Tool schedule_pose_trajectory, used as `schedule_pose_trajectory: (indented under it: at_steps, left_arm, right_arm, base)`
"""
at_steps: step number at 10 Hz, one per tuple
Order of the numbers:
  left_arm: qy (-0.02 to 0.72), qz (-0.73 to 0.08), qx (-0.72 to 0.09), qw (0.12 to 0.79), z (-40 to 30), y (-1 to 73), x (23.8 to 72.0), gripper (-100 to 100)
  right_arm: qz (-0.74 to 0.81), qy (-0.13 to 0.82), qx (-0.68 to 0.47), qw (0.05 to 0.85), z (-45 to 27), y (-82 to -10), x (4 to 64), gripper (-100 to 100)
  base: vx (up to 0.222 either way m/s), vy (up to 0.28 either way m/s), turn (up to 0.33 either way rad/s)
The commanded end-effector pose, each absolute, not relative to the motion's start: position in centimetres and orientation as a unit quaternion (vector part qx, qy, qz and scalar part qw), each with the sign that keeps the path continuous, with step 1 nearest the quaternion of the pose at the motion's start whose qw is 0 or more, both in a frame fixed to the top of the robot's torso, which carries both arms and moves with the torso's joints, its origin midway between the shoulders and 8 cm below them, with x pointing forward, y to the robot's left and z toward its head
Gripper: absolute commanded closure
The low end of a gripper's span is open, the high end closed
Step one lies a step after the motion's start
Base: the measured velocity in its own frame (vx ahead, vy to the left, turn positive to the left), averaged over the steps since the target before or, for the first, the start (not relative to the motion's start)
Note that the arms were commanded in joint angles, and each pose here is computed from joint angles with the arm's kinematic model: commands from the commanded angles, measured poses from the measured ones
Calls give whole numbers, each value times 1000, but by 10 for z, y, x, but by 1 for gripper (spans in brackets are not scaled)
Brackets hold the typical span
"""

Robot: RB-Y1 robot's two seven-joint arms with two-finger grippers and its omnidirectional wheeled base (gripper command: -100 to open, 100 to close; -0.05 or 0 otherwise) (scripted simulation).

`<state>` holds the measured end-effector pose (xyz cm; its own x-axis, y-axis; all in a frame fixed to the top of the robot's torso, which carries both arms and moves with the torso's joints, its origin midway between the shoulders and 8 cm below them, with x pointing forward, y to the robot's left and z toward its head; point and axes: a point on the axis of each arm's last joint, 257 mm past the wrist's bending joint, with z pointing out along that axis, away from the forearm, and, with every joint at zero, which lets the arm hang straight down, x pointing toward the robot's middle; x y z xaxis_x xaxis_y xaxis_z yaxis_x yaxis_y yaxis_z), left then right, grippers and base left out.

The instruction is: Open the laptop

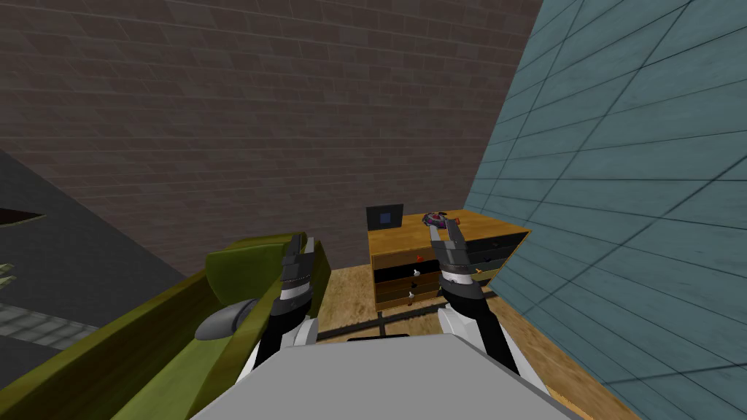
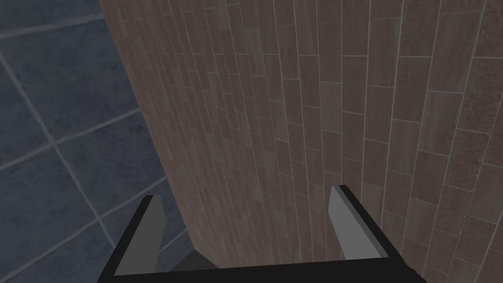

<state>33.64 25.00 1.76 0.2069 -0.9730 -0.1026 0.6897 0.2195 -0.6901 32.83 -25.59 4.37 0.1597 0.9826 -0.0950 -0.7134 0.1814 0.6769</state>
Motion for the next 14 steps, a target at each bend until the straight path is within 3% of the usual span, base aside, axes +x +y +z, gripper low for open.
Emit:
schedule_pose_trajectory:
  at_steps: [1, 9, 10, 14]
  left_arm:
    - [272, -568, -260, 732, 18, 250, 336, 0]
    - [272, -568, -260, 732, 18, 250, 336, 0]
    - [272, -568, -260, 732, 18, 250, 336, 0]
    - [272, -568, -260, 732, 18, 250, 337, 0]
  right_arm:
    - [589, 270, 249, 720, 44, -256, 328, 0]
    - [589, 270, 249, 720, 44, -256, 328, 0]
    - [591, 286, 244, 713, 38, -250, 333, -100]
    - [595, 356, 232, 682, 7, -229, 356, -100]
  base:
    - [0, 0, 0]
    - [0, 0, 0]
    - [-11, 15, 105]
    - [-62, 56, 241]
